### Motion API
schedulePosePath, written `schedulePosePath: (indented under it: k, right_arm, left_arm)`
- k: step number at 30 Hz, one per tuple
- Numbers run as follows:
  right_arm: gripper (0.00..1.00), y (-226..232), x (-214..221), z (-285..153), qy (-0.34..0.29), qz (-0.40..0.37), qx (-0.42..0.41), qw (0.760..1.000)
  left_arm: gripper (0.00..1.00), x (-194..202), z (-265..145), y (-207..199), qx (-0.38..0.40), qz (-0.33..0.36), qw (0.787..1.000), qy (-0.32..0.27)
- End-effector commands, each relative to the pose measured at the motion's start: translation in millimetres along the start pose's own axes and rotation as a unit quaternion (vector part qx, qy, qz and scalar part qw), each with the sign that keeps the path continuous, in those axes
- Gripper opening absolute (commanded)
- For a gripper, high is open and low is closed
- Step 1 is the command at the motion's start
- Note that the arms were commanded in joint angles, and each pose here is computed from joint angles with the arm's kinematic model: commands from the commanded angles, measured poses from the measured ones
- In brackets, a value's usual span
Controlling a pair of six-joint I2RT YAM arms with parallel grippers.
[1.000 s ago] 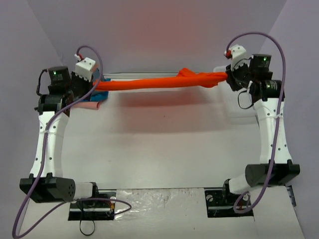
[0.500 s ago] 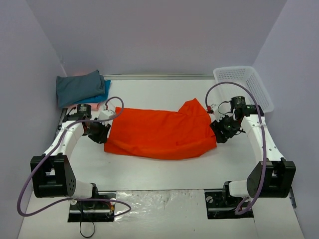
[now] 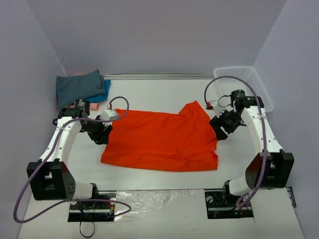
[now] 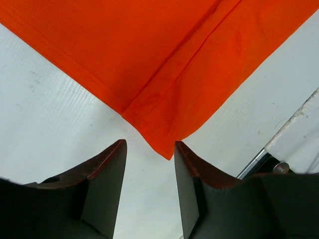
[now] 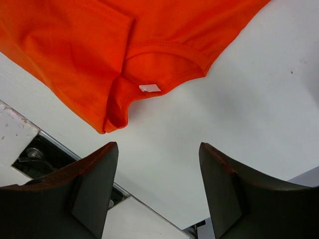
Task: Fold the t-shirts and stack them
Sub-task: Fold the flattened tshirt in 1/3 of the way, then grap the side of the flattened tshirt furthest away from the robot with both arms
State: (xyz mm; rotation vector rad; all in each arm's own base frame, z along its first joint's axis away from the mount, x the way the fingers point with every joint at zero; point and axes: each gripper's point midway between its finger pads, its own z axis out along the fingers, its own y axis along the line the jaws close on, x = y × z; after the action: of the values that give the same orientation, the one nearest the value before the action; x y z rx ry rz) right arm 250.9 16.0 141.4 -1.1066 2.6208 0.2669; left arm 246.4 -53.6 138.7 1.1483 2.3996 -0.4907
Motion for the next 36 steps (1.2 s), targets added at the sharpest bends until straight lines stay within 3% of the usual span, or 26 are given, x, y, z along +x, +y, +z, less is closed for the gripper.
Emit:
schedulePosePath:
  k: [1,8,14,20,23,36]
  right_arm:
    - [0.62,3,-10,8,0.001,0.010,-0.040,0.999]
    - [0.60,4,-38,61,0.006,0.017,-0.067,0.998]
    - [0.58,-43,-67,88,0.007,0.056,-0.009,0.998]
    - [0.56,-90,-103,97,-0.004,0.082,0.043,0.996]
    - [0.56,-105,-110,113,0.008,0.101,0.052,0.993]
    - [0.52,-127,-94,148,0.055,0.128,0.071,0.988]
  left_arm:
    - [0.41,-13,3,4,0.013,0.003,1.000,-0.017]
    - [0.27,-22,57,15,0.069,-0.022,0.997,0.010]
    - [0.24,-67,77,63,0.019,-0.047,0.998,-0.027]
    - [0.27,-110,74,124,-0.084,-0.071,0.991,-0.077]
    - [0.29,-111,84,148,-0.119,-0.096,0.986,-0.073]
    - [0.36,-98,114,175,-0.131,-0.121,0.983,-0.047]
